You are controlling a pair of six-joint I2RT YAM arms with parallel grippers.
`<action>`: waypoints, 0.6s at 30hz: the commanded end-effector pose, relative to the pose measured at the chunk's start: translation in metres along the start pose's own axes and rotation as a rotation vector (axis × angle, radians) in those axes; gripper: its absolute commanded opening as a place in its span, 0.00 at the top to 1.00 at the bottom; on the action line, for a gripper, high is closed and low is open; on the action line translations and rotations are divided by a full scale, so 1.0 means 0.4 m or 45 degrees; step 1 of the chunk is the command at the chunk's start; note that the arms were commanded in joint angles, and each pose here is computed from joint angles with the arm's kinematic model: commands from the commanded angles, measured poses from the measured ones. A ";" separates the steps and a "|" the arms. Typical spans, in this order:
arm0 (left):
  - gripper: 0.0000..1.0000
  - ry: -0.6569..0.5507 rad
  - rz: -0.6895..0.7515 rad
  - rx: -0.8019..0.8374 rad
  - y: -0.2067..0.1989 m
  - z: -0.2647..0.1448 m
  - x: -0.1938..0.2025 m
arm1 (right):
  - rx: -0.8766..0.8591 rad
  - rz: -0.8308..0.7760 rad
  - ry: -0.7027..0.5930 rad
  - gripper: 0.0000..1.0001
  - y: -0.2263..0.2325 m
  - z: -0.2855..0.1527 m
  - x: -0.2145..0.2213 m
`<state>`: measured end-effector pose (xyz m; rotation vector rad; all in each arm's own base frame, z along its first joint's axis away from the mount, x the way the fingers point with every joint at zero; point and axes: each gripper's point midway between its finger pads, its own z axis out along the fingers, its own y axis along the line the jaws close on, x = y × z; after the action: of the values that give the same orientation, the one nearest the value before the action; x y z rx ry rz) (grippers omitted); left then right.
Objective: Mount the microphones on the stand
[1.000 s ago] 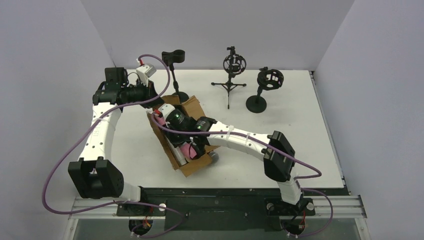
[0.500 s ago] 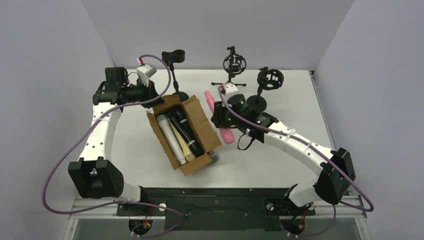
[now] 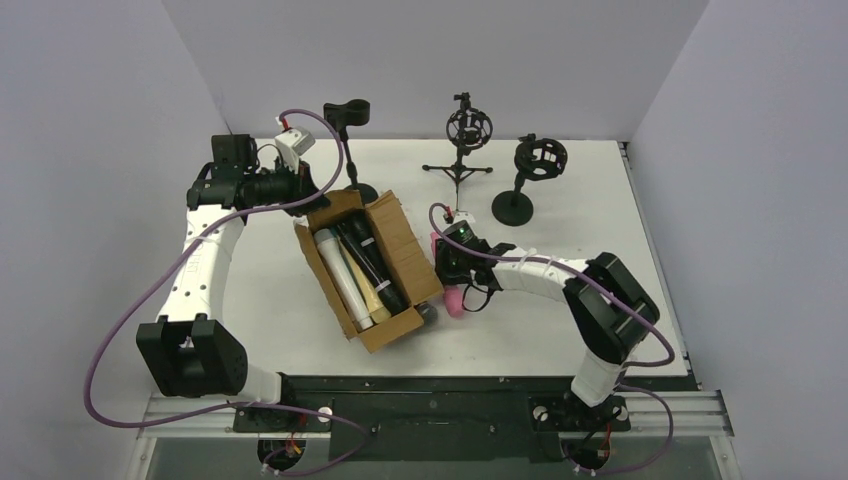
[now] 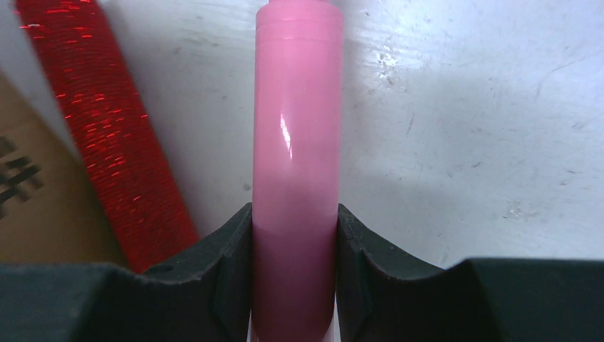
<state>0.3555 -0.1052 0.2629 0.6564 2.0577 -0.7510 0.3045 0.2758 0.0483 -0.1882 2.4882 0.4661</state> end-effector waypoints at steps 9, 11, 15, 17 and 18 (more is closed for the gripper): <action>1.00 -0.135 0.134 0.077 -0.047 -0.016 -0.081 | 0.039 0.194 -0.068 0.54 0.003 0.088 -0.039; 1.00 -0.134 0.133 0.076 -0.047 -0.015 -0.079 | 0.026 0.192 -0.087 0.51 0.004 0.068 -0.054; 1.00 -0.132 0.126 0.078 -0.046 -0.012 -0.077 | 0.013 0.193 -0.170 0.47 -0.009 0.002 -0.115; 1.00 -0.134 0.122 0.078 -0.046 -0.013 -0.080 | 0.002 0.181 -0.238 0.48 -0.005 -0.047 -0.160; 1.00 -0.136 0.121 0.077 -0.046 -0.013 -0.081 | -0.004 0.171 -0.289 0.50 -0.001 -0.087 -0.188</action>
<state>0.3547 -0.1090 0.2645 0.6691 2.0461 -0.7656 0.3316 0.2732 0.0428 0.0171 2.4710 0.4668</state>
